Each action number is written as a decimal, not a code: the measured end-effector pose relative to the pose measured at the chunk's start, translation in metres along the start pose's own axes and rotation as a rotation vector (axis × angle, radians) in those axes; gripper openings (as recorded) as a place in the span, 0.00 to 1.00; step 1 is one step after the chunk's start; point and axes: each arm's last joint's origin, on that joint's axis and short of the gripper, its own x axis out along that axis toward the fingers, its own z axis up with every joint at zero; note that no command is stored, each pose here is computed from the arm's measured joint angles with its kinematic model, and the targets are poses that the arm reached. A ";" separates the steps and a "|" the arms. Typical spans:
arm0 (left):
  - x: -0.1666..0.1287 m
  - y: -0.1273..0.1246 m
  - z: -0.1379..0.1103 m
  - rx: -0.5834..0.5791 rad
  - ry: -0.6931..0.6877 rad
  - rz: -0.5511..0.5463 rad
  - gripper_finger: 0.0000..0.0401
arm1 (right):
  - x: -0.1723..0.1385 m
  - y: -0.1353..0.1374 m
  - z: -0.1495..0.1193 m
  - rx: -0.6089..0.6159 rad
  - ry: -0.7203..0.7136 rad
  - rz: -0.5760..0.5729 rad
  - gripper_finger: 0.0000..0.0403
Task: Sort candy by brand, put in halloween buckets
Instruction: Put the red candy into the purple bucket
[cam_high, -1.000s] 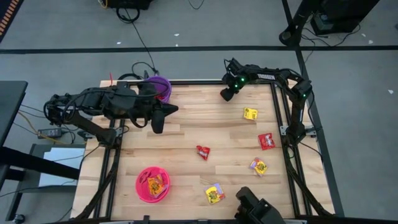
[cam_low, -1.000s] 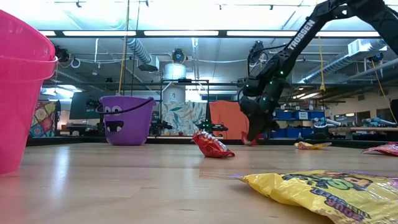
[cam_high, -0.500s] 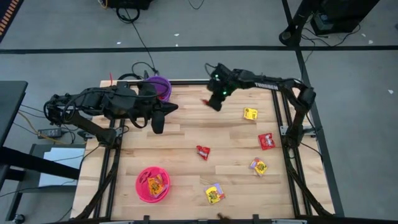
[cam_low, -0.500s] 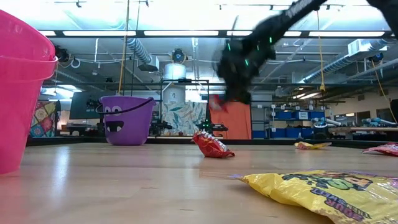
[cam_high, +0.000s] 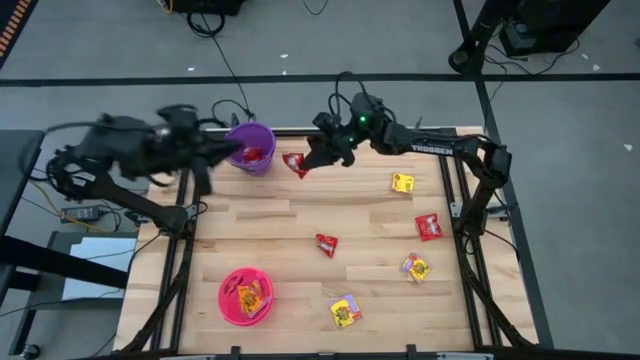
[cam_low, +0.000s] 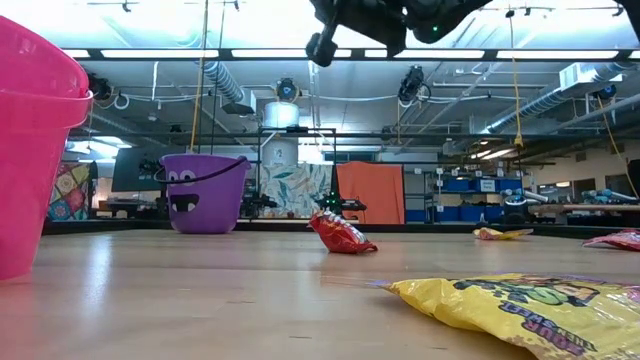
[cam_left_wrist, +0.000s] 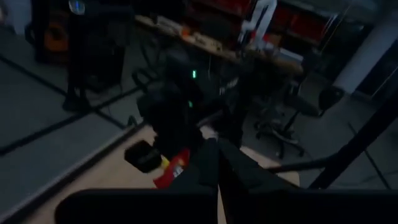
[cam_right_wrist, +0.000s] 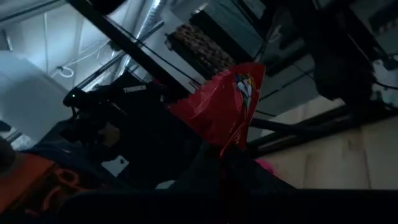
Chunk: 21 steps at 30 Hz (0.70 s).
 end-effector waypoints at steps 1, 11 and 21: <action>-0.007 0.003 0.003 0.005 -0.017 -0.005 0.01 | -0.001 -0.001 0.001 0.012 -0.003 -0.005 0.02; -0.050 0.026 0.012 0.010 -0.090 -0.016 0.01 | 0.031 -0.067 0.003 0.176 -0.016 0.000 0.02; -0.052 0.029 0.007 0.038 -0.045 0.002 0.01 | 0.059 -0.149 0.059 0.217 -0.087 -0.091 0.02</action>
